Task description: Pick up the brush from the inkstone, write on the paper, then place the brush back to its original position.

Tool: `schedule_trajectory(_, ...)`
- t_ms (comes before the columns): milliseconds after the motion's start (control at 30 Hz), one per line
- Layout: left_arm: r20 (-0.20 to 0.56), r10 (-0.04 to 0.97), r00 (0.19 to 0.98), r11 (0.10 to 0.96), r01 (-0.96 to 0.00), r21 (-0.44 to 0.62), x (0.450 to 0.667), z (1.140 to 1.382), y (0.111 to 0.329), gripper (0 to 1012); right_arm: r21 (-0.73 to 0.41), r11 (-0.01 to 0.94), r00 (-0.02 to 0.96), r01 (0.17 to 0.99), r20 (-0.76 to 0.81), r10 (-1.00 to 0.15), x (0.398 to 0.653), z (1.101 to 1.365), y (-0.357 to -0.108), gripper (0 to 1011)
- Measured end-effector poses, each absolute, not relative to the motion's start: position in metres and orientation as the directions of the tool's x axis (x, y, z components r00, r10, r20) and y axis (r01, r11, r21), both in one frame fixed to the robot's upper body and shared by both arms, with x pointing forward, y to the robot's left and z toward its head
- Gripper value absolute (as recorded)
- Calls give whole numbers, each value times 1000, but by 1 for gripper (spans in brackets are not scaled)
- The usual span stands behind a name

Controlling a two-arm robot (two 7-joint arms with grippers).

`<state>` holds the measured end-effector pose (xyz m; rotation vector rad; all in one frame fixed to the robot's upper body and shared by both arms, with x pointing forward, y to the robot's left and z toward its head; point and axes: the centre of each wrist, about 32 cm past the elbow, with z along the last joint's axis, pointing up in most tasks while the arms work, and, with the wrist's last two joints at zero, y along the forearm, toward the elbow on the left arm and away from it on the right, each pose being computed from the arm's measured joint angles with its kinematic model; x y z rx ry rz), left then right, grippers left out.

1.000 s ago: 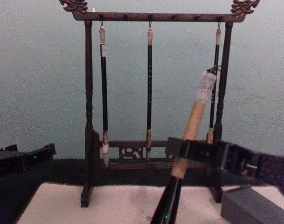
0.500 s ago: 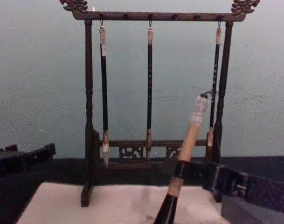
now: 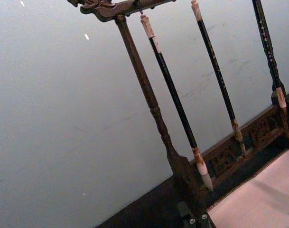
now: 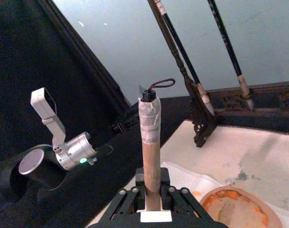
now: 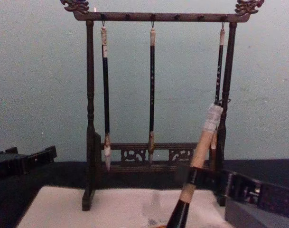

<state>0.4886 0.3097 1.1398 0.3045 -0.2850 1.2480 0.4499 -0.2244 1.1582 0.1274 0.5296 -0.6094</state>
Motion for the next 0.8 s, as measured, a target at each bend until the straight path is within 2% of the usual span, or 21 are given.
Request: schedule_trajectory(800,374,880,292,287,-955,70,489,1140,310,1002,-50,768,655,638,-489,-576,444,1161,-254,190)
